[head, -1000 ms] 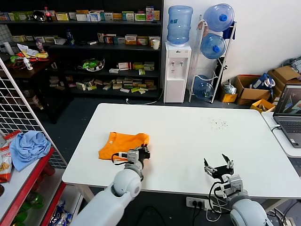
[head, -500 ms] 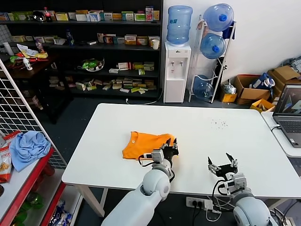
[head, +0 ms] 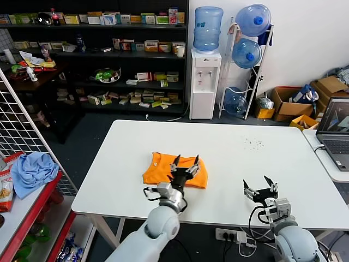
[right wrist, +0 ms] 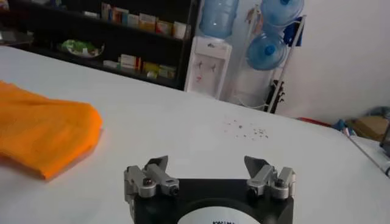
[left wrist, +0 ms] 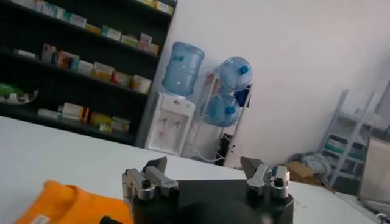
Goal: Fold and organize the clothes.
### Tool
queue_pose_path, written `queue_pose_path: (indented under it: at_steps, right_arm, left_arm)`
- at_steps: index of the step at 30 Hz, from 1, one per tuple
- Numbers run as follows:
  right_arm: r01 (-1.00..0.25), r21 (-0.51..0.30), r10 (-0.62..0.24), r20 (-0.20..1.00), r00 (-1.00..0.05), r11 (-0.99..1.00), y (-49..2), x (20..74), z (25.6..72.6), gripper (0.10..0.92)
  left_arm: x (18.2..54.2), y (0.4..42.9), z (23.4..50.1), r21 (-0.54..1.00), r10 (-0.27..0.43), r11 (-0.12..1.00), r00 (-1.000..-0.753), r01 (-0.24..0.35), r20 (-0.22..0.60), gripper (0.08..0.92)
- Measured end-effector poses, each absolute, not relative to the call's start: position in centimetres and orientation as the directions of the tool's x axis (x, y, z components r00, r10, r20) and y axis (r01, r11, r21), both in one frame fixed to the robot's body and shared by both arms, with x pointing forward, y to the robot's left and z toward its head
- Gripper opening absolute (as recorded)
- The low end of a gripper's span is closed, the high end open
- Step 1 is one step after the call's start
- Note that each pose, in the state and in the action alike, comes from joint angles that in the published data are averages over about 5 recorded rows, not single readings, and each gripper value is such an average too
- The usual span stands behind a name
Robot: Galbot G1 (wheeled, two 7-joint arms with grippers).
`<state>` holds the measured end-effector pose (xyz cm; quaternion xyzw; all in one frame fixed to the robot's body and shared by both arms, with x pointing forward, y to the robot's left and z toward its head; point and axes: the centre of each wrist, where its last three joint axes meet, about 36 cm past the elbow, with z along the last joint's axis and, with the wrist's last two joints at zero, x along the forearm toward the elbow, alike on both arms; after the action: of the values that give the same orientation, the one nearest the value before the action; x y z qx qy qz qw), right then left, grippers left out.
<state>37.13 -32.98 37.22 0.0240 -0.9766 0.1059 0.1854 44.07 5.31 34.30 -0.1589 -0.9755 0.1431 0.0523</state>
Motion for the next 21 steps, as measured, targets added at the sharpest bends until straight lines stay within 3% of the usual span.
queue_pose_path:
  at_steps: [10, 21]
  right_arm:
    - [-0.077, -0.158, -0.019, 0.342, -0.939, 0.984, -32.9, 37.2, 36.5, 0.823]
    - [-0.068, -0.148, -0.022, 0.295, -0.955, 0.987, -32.3, 37.2, 36.7, 0.823]
  left_arm:
    - [41.4, 15.4, 30.4, -0.072, 0.263, 0.963, -0.963, 0.260, 0.049, 0.823]
    - [40.4, 20.8, 29.9, 0.061, 0.186, 0.980, -0.980, 0.190, 0.068, 0.823]
